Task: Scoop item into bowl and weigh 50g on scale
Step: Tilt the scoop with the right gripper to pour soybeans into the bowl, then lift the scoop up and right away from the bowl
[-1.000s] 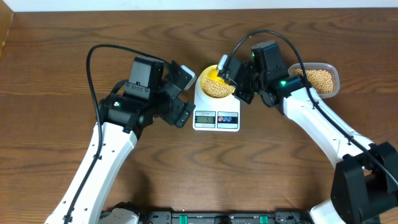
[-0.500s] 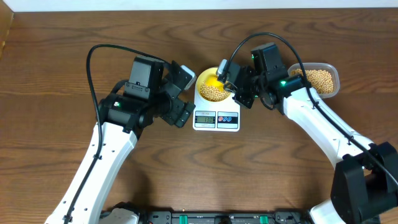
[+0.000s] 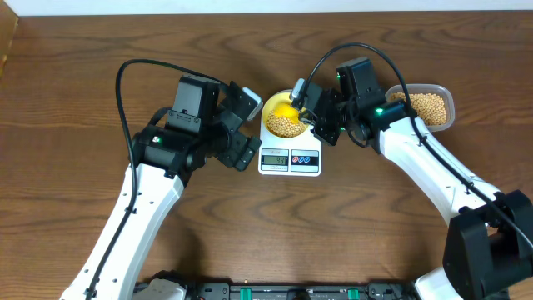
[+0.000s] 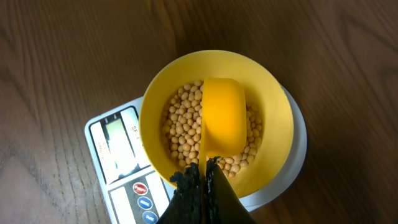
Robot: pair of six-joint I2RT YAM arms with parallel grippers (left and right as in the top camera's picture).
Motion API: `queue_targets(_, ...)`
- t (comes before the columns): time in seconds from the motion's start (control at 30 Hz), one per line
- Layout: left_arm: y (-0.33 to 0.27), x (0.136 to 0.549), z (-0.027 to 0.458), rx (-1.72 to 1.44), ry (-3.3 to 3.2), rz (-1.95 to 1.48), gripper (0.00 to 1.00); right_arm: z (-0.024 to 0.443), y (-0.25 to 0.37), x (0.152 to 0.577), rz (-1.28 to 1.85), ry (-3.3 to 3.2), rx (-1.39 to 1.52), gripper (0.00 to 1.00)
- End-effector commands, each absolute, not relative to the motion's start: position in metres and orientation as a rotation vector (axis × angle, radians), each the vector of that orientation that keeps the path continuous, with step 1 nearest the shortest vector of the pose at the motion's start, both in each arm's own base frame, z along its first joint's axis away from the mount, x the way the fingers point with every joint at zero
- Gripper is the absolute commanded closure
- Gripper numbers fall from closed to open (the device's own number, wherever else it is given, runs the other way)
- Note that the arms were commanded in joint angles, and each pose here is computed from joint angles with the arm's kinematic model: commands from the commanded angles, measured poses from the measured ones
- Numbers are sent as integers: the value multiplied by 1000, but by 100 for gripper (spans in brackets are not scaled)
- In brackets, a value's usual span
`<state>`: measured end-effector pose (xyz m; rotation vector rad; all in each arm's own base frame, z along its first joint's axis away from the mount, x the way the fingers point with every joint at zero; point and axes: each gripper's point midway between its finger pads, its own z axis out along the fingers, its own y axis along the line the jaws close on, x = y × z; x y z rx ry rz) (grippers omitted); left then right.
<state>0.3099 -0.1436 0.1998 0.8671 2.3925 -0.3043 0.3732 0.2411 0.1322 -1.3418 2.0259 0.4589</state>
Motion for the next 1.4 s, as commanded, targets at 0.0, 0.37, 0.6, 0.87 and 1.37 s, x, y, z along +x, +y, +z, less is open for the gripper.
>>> queue_targets(0.0, -145, 306, 197, 893, 2390, -318, 11, 134, 245, 370, 498, 2028, -1332, 99)
queue_targets(0.37, -145, 306, 197, 893, 2390, -318, 11, 140, 240, 377, 552, 2063, -1228, 99)
queue_targets(0.6, -145, 306, 197, 893, 2390, -318, 11, 148, 239, 375, 681, 2053, -1182, 99)
queue_targets(0.87, -145, 306, 197, 893, 2390, -318, 11, 156, 231, 378, 767, 2043, -1125, 99)
queue_targets(1.37, -145, 306, 197, 893, 2390, -318, 11, 172, 222, 380, 930, 2008, -1034, 99)
